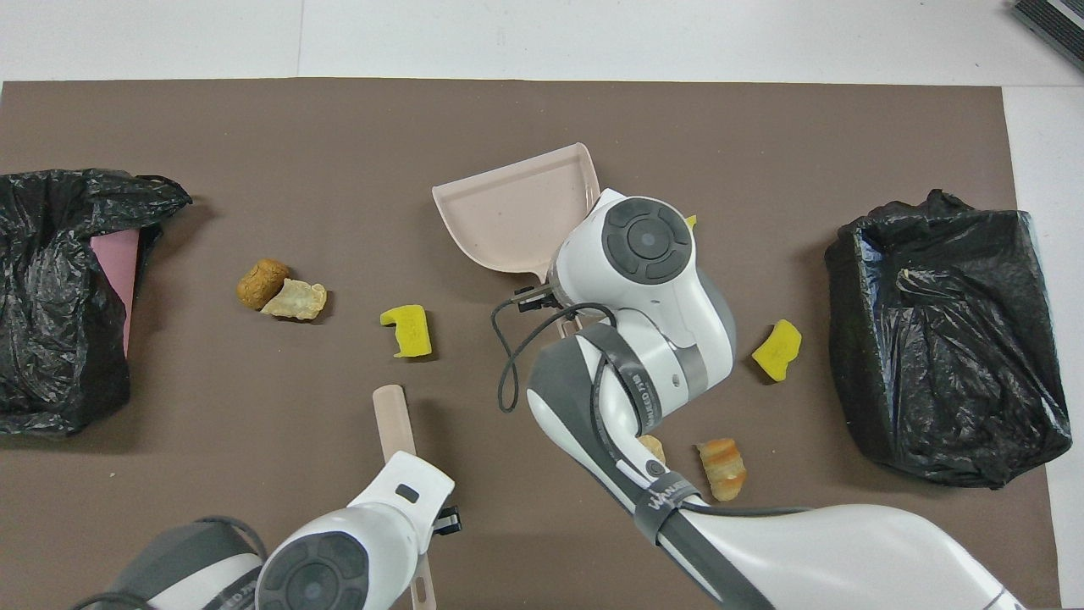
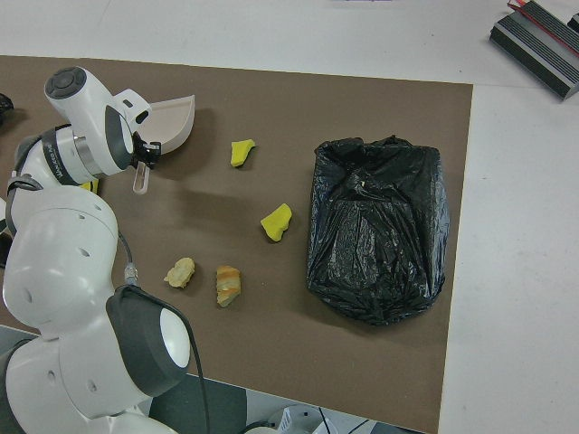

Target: Sweep and dump trash in bin

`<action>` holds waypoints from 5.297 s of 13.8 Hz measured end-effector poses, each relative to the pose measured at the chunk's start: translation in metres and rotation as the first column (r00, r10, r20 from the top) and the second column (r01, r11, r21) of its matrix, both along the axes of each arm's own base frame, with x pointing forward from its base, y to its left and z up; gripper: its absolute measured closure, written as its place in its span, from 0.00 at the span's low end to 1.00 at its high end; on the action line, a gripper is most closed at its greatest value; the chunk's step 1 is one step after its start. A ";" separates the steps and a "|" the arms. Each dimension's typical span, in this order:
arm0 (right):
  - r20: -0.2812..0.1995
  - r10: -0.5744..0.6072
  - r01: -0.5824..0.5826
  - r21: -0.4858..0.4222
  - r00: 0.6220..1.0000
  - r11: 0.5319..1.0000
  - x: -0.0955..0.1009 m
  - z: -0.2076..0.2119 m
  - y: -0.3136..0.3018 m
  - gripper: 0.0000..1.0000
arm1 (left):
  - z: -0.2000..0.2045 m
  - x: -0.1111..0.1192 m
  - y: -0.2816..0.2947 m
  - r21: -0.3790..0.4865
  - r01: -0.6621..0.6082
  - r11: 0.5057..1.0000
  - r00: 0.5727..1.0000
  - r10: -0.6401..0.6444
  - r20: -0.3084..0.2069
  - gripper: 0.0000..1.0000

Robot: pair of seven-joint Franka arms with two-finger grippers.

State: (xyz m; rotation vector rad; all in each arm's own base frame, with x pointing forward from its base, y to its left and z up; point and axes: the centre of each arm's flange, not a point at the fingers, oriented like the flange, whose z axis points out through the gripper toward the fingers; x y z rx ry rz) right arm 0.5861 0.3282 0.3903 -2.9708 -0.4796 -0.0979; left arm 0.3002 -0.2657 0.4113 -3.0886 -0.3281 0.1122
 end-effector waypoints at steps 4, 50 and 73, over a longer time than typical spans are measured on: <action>-0.040 0.291 -0.293 -0.035 0.956 0.956 0.000 0.007 -0.029 0.69 | 0.019 0.040 0.067 0.101 -0.104 0.989 0.994 0.101 0.036 0.74; -0.203 0.935 -0.957 -0.082 0.290 0.279 -0.010 -0.041 -0.072 0.69 | -0.076 0.122 0.037 -0.156 0.242 0.958 0.970 -0.236 0.054 0.74; -0.207 0.934 -0.957 -0.083 0.290 0.278 -0.011 -0.042 -0.074 0.69 | -0.002 0.111 0.058 -0.124 -0.009 0.992 0.999 0.014 0.039 0.74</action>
